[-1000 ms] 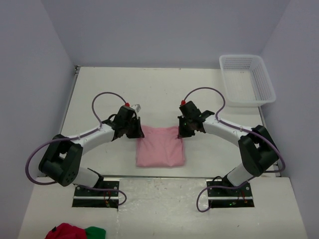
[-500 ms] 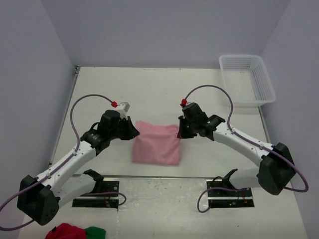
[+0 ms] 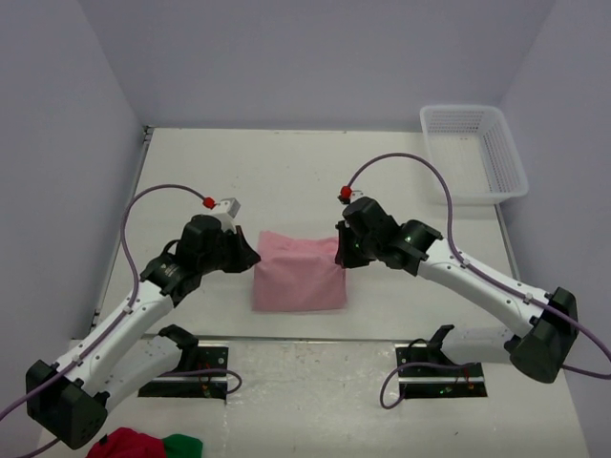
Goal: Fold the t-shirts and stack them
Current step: Smooth out wrinkles on the folded tshirt
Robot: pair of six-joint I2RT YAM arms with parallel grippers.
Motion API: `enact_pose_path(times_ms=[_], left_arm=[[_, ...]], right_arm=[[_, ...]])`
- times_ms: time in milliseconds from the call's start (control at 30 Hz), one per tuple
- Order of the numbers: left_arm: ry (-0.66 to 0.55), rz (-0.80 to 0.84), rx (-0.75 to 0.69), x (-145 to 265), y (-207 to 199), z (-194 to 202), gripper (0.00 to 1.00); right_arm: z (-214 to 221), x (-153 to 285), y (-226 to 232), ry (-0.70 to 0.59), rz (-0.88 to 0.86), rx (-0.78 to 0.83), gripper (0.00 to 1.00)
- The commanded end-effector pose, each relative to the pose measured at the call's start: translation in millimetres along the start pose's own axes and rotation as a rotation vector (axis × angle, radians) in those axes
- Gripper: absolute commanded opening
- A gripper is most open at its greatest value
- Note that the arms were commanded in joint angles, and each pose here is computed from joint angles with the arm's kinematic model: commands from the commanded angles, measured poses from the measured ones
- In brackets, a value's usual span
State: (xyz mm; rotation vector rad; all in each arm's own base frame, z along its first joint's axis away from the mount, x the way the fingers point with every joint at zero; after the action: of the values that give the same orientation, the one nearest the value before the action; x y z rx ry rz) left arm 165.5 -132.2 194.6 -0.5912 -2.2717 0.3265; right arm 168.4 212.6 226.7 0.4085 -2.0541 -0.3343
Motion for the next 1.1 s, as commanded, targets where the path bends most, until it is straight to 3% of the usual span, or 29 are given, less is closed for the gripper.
enact_pose_path(times_ms=[0,433,1067], left_arm=[[-0.069,0.035,-0.02,16.9,-12.8,-21.2,0.0],[-0.11,0.029,-0.031,30.8,-18.6,-34.7,0.0],[-0.126,-0.101,-0.07,-1.8,-7.2,-55.4,0.0]], right_arm=[[-7.2,27.9,9.2,-0.066,-0.003,-0.01,0.0],[-9.4,39.4,17.8,-0.095,0.013,0.009,0.0],[-36.9,9.1,24.0,-0.108,0.125,0.041,0.0]])
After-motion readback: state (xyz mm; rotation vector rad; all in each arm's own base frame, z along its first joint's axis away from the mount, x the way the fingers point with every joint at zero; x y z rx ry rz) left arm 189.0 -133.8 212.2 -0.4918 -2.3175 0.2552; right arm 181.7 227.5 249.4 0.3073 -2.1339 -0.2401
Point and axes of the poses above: each gripper's point midway between its finger pads, its own x axis back along the fingers, its own y axis along the line the jaws close on, z = x × y, the point moved 8 cm from there along x, back along the fingers, and after that the axes turned 9 degrees about -x, right-handed, at the moved point
